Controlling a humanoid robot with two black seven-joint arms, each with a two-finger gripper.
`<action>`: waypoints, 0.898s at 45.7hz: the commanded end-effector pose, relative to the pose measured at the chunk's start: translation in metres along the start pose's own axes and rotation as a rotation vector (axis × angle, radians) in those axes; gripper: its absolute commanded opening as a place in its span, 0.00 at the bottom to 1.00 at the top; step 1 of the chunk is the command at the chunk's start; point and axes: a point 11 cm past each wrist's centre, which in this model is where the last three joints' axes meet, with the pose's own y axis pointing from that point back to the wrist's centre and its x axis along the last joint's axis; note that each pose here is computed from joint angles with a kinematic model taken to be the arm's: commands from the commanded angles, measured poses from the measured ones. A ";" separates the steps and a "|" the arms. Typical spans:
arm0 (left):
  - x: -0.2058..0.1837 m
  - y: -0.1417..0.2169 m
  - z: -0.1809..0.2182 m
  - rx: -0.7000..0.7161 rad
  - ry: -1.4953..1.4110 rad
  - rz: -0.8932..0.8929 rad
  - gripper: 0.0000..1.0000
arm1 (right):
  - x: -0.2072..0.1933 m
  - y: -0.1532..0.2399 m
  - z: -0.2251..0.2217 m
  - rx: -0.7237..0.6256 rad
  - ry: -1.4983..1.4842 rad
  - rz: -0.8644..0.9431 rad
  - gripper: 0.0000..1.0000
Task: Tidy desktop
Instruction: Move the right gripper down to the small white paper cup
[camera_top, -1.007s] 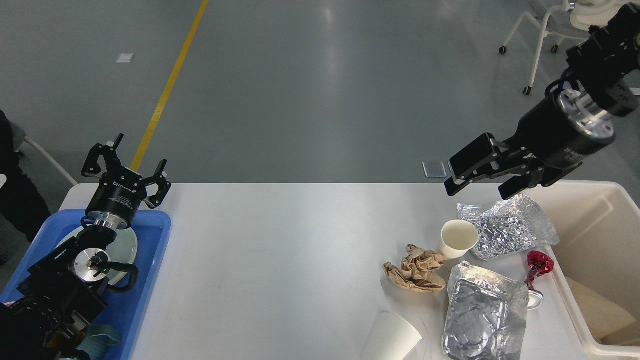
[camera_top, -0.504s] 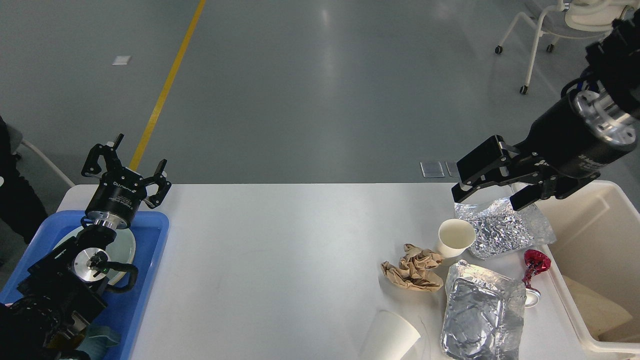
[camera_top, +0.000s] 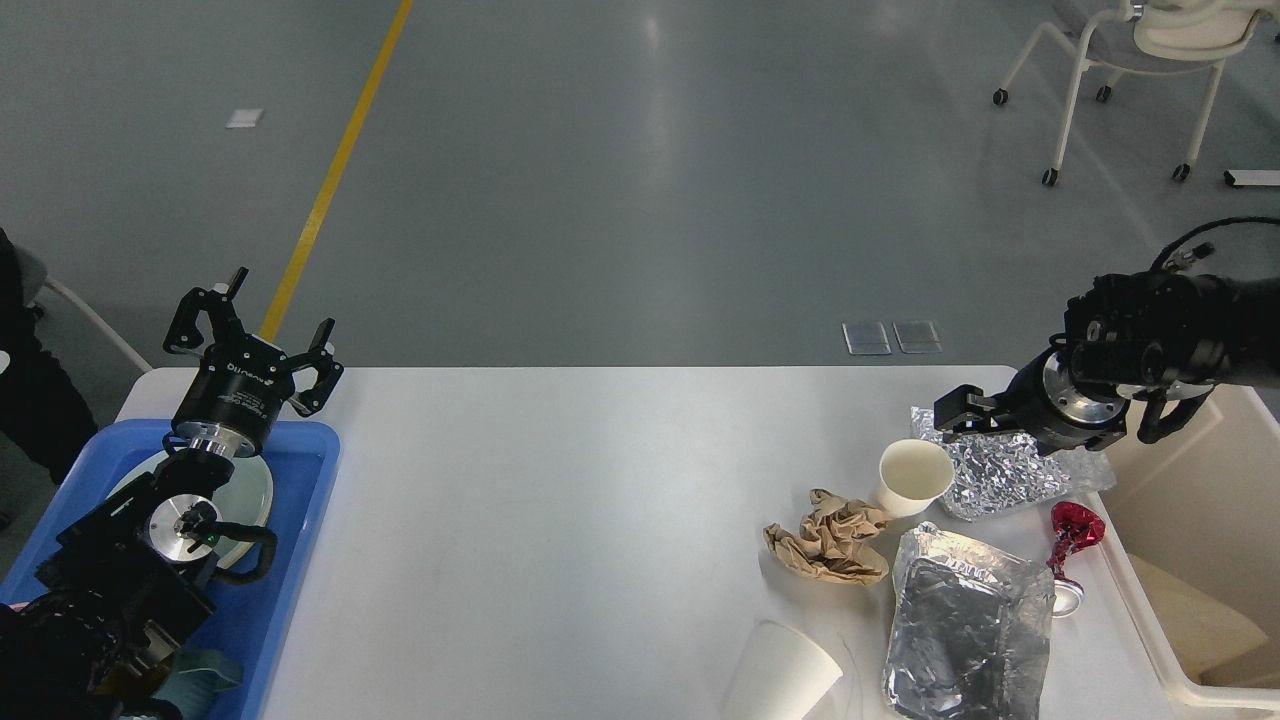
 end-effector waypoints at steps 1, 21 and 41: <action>0.000 0.000 0.000 0.001 -0.001 0.000 1.00 | -0.002 -0.018 -0.009 0.009 -0.024 0.031 1.00; 0.000 0.000 0.000 0.002 -0.001 0.000 1.00 | -0.035 -0.050 -0.002 0.008 -0.038 0.029 1.00; 0.000 0.000 0.000 0.001 -0.001 0.000 1.00 | -0.054 -0.067 -0.005 0.054 -0.028 0.029 0.13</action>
